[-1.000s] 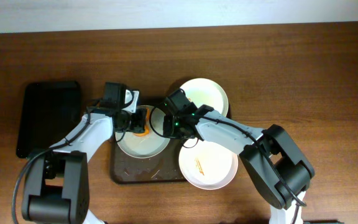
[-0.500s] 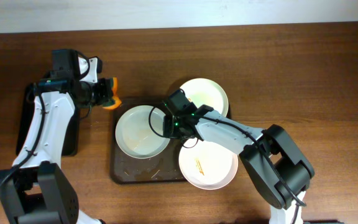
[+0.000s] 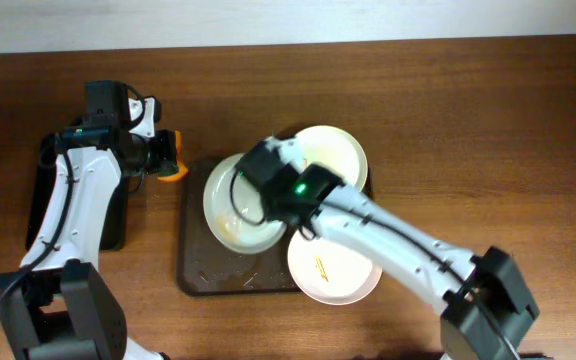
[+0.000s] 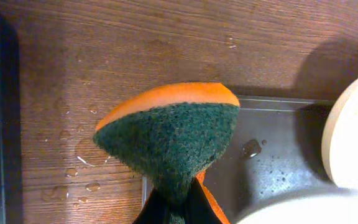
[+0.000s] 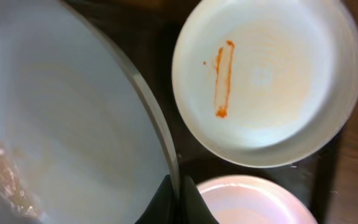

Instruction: Clean dirty plates on tray and stack at the side

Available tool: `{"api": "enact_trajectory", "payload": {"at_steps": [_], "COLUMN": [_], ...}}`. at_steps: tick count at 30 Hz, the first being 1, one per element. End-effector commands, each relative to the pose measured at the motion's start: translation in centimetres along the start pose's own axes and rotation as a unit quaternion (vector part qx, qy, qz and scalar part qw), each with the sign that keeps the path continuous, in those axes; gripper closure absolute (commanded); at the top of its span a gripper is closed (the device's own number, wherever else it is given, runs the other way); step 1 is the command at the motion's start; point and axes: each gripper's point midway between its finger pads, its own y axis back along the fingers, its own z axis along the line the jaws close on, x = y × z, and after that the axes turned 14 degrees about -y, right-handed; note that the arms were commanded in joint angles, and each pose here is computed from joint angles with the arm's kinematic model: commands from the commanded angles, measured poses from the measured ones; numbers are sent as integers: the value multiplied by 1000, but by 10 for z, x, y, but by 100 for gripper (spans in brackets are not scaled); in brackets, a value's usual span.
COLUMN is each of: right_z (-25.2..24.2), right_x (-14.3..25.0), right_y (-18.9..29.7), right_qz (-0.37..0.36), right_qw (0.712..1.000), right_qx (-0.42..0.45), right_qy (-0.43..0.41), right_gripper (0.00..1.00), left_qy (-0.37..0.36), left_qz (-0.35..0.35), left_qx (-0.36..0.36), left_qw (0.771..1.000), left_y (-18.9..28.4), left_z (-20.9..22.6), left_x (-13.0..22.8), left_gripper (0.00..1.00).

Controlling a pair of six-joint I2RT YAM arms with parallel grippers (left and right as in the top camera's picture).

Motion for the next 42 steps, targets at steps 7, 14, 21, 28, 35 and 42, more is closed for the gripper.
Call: {"api": "enact_trajectory", "payload": {"at_steps": [7, 14, 21, 28, 35, 42], "right_z": [6, -6, -13, -210, -355, -344], "right_x": [-29, -42, -10, -52, 47, 63], "right_y": [93, 104, 25, 31, -31, -68], "right_qz": [-300, -335, -7, 109, 176, 155], "right_qw": [933, 914, 1000, 968, 894, 901], "right_qx": [168, 206, -1, -2, 86, 24], "right_qy": [105, 102, -14, -227, -403, -405], "right_gripper": [96, 96, 96, 96, 96, 53], "left_qy": [-9, -8, -8, -15, -15, -15], "left_qz": [-8, -6, -2, -1, -1, -1], "left_qx": [-13, -13, -3, 0, 0, 0], "left_qw": [1000, 1000, 1000, 1000, 1000, 1000], "left_y": [7, 7, 6, 5, 5, 5], "left_z": [4, 4, -2, -9, -9, -9], "left_x": [-4, -3, -2, -2, -2, -2], "left_gripper": [100, 100, 100, 100, 100, 100]}}
